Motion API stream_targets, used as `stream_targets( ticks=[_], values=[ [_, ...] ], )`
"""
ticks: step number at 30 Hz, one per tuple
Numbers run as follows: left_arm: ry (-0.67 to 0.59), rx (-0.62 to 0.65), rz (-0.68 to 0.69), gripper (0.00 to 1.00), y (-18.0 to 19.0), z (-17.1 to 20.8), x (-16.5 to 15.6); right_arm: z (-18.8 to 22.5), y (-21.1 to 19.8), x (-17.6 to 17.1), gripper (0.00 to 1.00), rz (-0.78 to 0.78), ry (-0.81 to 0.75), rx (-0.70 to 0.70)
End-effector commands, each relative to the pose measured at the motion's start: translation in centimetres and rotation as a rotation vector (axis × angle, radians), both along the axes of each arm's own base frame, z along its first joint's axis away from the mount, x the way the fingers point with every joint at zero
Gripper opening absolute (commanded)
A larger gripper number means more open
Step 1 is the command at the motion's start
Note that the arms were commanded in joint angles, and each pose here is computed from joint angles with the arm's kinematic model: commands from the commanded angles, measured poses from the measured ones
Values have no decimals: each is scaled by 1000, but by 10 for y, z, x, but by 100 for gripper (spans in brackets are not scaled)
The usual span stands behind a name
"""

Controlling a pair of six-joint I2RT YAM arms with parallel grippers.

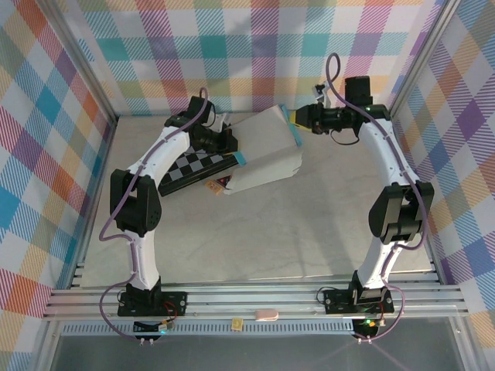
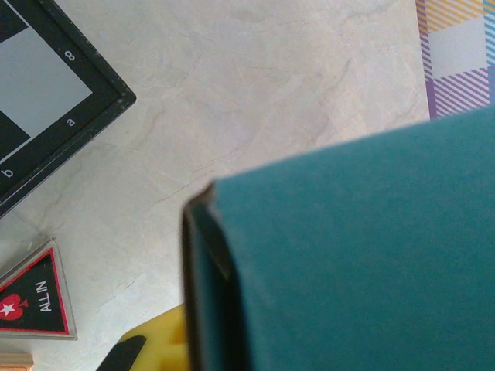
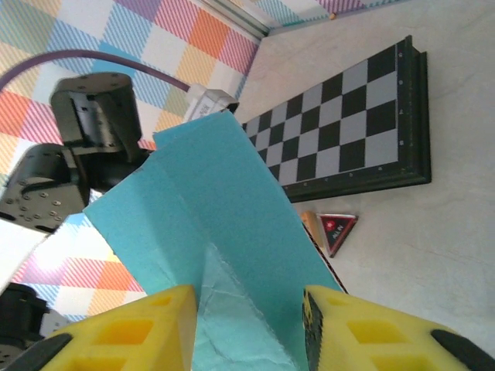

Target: Fold the paper box

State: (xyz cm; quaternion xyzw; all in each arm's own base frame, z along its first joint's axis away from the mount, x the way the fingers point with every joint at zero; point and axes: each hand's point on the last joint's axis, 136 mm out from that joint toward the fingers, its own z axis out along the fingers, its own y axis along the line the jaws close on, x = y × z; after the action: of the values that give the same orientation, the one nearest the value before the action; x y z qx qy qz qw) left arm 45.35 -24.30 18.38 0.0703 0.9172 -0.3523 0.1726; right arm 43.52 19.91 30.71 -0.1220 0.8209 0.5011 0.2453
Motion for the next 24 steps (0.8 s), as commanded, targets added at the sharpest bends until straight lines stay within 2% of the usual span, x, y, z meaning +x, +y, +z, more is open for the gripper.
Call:
stream_targets(
  ticks=[1,9,15,20,24],
  values=[
    [-39,-31,-20,0,2,25,0,2,2,-7,41,-2,-66,-86],
    [-61,-24,-40,0,1,32,-4,-17,9,3,44,-44,-143,-275],
    [-65,-1,-68,0,-2,31,-10,-49,19,11,44,-60,-181,-460],
    [-59,20,-90,0,-2,28,-16,-72,21,17,43,-78,-184,-554],
    [-55,39,-101,0,-1,26,-21,-81,17,19,47,-109,-203,-597]
  ],
)
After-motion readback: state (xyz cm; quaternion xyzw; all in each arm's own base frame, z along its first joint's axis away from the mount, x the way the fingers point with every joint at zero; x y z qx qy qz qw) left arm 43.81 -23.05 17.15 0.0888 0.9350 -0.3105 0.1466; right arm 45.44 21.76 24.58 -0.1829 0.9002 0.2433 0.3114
